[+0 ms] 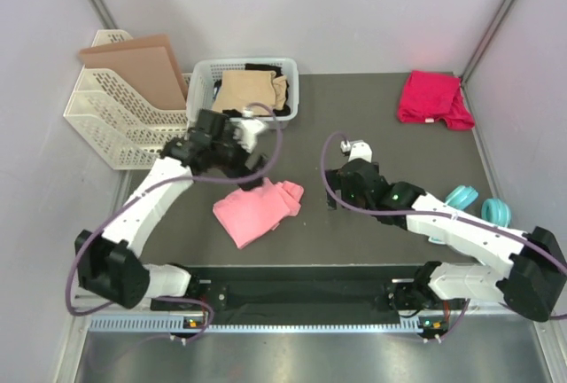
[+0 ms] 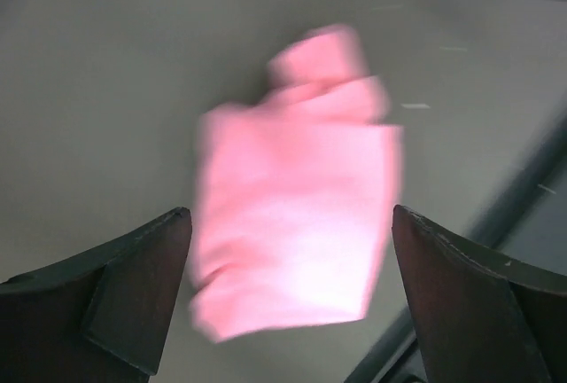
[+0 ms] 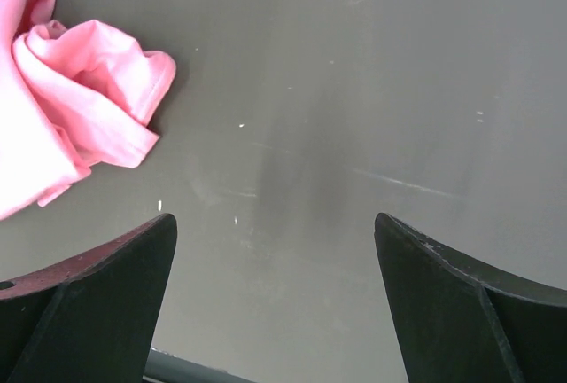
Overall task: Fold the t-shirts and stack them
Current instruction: Move the tshirt to the center of the board, then flatten out the tshirt
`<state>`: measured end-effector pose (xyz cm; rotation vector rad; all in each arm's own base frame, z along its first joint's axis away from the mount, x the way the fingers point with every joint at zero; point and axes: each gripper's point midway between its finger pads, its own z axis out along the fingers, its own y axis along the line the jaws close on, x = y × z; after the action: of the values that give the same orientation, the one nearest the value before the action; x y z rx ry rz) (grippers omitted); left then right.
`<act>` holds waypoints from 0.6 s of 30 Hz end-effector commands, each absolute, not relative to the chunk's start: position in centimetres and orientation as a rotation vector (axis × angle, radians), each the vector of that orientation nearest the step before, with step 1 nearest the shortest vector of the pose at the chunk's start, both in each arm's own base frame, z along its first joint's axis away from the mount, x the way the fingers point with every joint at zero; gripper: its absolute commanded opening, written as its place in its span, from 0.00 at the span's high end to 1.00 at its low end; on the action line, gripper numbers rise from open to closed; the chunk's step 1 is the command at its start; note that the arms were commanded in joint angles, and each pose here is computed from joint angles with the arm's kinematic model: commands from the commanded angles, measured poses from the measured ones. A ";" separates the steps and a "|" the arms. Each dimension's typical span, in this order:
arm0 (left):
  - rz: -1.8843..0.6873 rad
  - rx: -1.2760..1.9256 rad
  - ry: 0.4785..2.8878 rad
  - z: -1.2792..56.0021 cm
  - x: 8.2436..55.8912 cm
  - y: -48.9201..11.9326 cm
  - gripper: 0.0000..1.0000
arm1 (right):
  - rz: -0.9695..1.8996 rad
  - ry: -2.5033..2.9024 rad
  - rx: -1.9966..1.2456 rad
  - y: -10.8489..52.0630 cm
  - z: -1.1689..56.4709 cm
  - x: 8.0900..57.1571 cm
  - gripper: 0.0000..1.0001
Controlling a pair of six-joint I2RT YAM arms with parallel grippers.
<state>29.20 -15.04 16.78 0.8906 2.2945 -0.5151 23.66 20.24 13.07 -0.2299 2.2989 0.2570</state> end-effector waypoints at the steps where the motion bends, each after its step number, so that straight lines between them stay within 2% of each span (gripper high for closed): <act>1: -0.664 1.263 2.194 17.4 20.6 -22.2 0.01 | 0.350 2.253 -0.229 23.3 14.2 25.0 0.08; 5: -0.671 1.393 2.241 13.7 18.5 -24.2 0.03 | 0.330 2.268 -0.219 23.5 14.1 25.4 0.10; 8: -0.618 1.415 2.320 10.5 18.8 -24.1 0.04 | 0.312 2.260 -0.186 22.7 14.7 25.4 0.10; 18: -0.498 1.365 2.394 7.6 21.9 -25.0 0.05 | 0.394 2.119 -0.088 20.1 19.6 24.1 0.09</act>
<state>19.56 -23.70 7.45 1.4174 2.4212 -0.5456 23.94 20.49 15.68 -0.1641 2.2368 0.3259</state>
